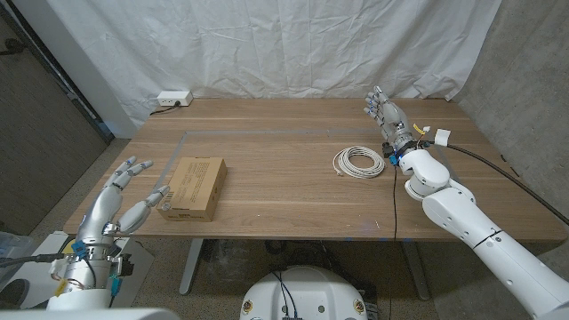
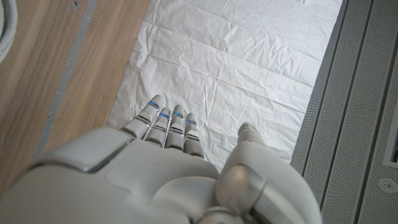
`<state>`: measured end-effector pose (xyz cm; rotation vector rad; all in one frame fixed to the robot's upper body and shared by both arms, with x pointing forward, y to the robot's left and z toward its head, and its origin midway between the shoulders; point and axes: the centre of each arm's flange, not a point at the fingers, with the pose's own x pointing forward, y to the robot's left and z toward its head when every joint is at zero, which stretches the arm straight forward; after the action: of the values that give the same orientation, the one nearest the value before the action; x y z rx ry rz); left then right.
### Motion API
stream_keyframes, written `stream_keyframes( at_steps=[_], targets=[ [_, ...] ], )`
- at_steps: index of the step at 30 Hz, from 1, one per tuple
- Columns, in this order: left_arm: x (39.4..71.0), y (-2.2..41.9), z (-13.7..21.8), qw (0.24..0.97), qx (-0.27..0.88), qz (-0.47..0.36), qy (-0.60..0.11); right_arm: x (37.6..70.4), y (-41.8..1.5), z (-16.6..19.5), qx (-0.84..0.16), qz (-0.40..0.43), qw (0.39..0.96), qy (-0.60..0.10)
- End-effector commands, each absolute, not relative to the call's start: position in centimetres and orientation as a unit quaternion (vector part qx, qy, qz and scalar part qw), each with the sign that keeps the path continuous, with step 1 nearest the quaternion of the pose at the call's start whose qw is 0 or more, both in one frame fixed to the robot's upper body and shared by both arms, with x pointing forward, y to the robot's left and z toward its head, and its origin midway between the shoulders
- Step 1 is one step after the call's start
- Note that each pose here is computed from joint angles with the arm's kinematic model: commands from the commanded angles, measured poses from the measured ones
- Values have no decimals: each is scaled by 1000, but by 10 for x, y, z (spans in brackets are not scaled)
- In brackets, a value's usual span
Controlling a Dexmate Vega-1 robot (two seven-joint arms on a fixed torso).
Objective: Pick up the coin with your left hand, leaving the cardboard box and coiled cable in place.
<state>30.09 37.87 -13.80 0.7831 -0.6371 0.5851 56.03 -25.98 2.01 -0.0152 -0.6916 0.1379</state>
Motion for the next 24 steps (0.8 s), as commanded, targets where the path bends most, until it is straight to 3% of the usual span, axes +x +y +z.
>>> stream_keyframes(
  at_steps=[1,13,24],
  targets=[
    [286,369,-134,774,472,335,-257,561,-263,19,-5,66,938,-340],
    [273,364,-138,740,490,374,-268,562,-260,20,-6,70,937,-342],
    [269,357,-141,698,552,394,-232,564,-262,22,-6,71,938,-339]
  ],
)
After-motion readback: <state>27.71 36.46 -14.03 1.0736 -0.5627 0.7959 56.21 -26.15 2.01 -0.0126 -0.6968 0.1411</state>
